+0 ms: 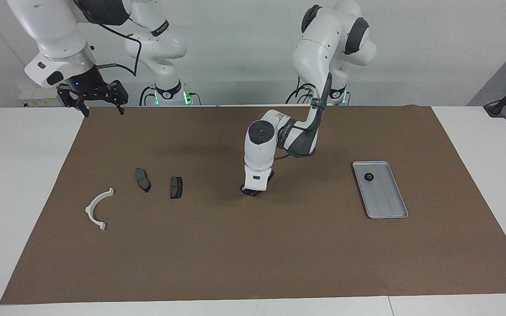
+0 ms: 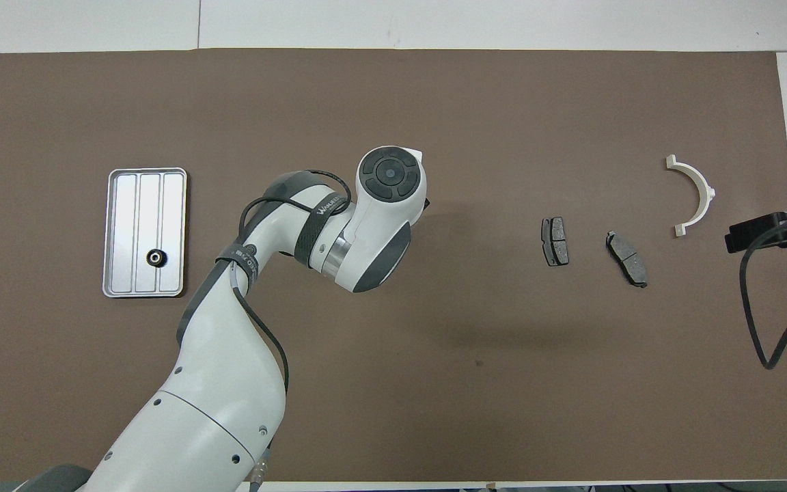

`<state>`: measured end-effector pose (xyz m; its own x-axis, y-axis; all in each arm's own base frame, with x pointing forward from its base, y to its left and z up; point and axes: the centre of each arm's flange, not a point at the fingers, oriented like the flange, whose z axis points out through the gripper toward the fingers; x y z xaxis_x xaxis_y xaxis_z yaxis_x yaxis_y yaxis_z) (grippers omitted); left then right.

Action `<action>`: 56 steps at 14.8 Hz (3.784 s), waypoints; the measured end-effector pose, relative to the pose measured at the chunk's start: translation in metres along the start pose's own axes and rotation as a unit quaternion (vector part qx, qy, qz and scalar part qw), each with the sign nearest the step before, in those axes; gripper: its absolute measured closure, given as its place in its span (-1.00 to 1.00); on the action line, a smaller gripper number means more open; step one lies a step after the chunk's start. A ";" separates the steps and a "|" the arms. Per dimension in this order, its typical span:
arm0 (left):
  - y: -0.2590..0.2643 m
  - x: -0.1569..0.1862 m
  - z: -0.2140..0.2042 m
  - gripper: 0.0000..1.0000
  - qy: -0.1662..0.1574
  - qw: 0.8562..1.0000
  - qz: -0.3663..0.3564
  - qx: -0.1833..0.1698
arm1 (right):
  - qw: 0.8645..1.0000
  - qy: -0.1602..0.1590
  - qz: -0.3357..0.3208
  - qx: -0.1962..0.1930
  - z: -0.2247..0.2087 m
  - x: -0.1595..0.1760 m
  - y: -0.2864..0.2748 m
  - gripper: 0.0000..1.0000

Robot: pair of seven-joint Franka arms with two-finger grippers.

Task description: Pick bearing gear from pile to tray

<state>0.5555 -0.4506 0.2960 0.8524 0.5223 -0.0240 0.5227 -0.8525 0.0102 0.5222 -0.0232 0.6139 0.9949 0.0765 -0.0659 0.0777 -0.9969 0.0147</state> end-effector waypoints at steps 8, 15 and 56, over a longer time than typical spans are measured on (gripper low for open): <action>-0.088 0.102 -0.066 0.52 -0.020 0.998 0.039 0.041 | 1.000 0.010 0.026 0.013 0.001 0.001 0.009 -1.00; -0.239 0.219 -0.077 0.52 -0.045 0.987 0.152 0.033 | 1.000 0.011 0.026 0.014 0.001 0.002 0.007 -1.00; -0.317 0.289 -0.033 -0.61 0.024 0.984 0.178 0.003 | 1.000 0.011 0.023 0.014 0.002 0.002 0.005 -1.00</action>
<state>0.6369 -0.0289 0.3189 0.9814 0.1900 0.0269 0.1900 -0.9818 0.0043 0.5250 -0.0281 0.6123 0.9986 0.0301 -0.0438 0.0297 -0.9995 -0.0099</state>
